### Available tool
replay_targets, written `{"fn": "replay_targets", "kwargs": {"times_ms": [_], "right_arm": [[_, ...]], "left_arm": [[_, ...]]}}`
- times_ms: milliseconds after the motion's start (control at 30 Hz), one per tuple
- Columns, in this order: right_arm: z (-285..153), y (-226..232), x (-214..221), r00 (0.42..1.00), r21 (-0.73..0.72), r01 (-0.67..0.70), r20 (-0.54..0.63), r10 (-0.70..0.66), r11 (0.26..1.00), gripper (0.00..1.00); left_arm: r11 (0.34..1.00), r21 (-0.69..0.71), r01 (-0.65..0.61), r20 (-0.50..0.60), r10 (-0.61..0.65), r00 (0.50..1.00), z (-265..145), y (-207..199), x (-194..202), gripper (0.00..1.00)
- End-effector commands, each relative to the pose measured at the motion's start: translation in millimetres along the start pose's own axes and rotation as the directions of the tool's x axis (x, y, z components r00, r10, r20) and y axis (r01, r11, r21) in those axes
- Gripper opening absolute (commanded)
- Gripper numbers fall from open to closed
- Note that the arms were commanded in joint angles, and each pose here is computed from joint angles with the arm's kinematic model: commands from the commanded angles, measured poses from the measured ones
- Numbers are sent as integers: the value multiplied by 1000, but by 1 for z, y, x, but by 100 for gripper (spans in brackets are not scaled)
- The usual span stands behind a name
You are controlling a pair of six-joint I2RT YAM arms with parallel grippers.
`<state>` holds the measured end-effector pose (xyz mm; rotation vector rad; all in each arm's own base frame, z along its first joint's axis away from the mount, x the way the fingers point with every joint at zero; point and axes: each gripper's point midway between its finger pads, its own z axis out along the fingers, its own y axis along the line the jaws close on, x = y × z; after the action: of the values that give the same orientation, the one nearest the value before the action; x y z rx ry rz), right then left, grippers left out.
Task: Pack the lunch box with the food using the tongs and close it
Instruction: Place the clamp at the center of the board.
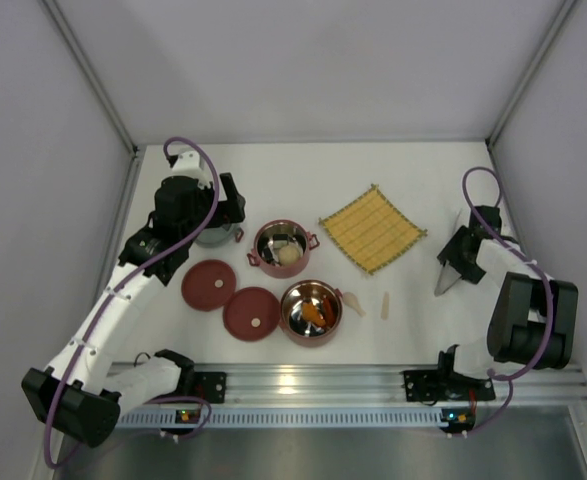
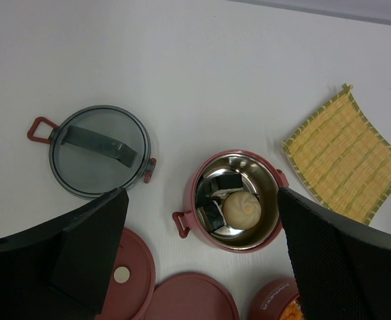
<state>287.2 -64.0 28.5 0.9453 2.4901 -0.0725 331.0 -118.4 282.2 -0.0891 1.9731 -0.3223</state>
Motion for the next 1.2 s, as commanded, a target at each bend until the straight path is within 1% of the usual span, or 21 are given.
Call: {"fn": "replay_targets", "kwargs": {"times_ms": [0, 167, 200, 400, 500, 567, 667, 733, 767, 800, 833, 900, 933, 967, 1000, 1033, 1067, 1100, 1133, 1167], "right_arm": [[1, 3, -19, 997, -19, -33, 73, 35, 999, 64], [-7, 2, -22, 996, -17, -37, 82, 39, 999, 65], [-13, 3, -26, 994, -26, -40, 104, 42, 999, 65], [-42, 5, -40, 990, -43, -32, 137, 38, 999, 70], [-52, 5, -43, 988, -46, -23, 152, 30, 999, 71], [-58, 2, -44, 987, -37, -23, 158, 29, 999, 74], [-68, 0, -46, 985, -32, -9, 174, 14, 999, 76], [-83, 6, -52, 978, -77, 2, 206, 14, 997, 76], [-92, 13, -54, 976, -106, 29, 220, -5, 994, 76], [-104, 21, -56, 972, -141, 53, 236, -18, 989, 75], [-122, 44, -61, 965, -205, 106, 258, -50, 973, 75], [-141, 72, -58, 958, -252, 178, 264, -110, 951, 74], [-162, 88, -67, 947, -264, 209, 296, -128, 942, 73], [-179, 126, -44, 927, -322, 321, 301, -225, 891, 72], [-181, 148, -34, 920, -335, 360, 284, -271, 871, 70], [-206, 172, -40, 904, -367, 392, 326, -278, 844, 68], [-223, 205, -13, 879, -421, 463, 333, -342, 780, 66], [-219, 228, 1, 863, -427, 500, 316, -394, 753, 64], [-245, 255, -3, 851, -467, 520, 359, -384, 715, 60], [-255, 276, 23, 822, -494, 569, 358, -443, 657, 58]], "left_arm": [[1000, 17, 3, 62, -4, 998, -9, -4, -20, 99], [1000, 14, 4, 63, -5, 998, -9, -4, -20, 99], [1000, 10, 5, 63, -5, 998, -9, -3, -20, 99], [1000, 12, 6, 66, -7, 998, -10, -3, -21, 98], [1000, 9, 5, 68, -6, 998, -10, -3, -21, 99], [1000, 7, 6, 71, -7, 997, -11, -2, -22, 99], [1000, 8, 6, 70, -6, 998, -10, -3, -22, 99], [1000, 1, 7, 71, -7, 997, -10, -1, -22, 99], [1000, -6, 10, 74, -9, 997, -10, 0, -22, 99], [1000, -20, 16, 81, -14, 997, -11, 3, -24, 99], [999, -28, 20, 83, -18, 996, -11, 4, -24, 99], [997, -64, 37, 95, -31, 995, -10, 10, -25, 99], [996, -79, 42, 98, -34, 995, -10, 12, -26, 98], [994, -98, 47, 102, -37, 994, -11, 16, -26, 99], [992, -115, 58, 110, -46, 993, -12, 19, -29, 99], [988, -142, 66, 124, -49, 991, -13, 23, -32, 99], [985, -154, 71, 129, -51, 990, -15, 26, -35, 99], [984, -151, 92, 159, -68, 985, -21, 24, -48, 99], [981, -166, 103, 178, -73, 981, -25, 27, -56, 99], [978, -171, 116, 205, -80, 975, -30, 28, -67, 99]]}}
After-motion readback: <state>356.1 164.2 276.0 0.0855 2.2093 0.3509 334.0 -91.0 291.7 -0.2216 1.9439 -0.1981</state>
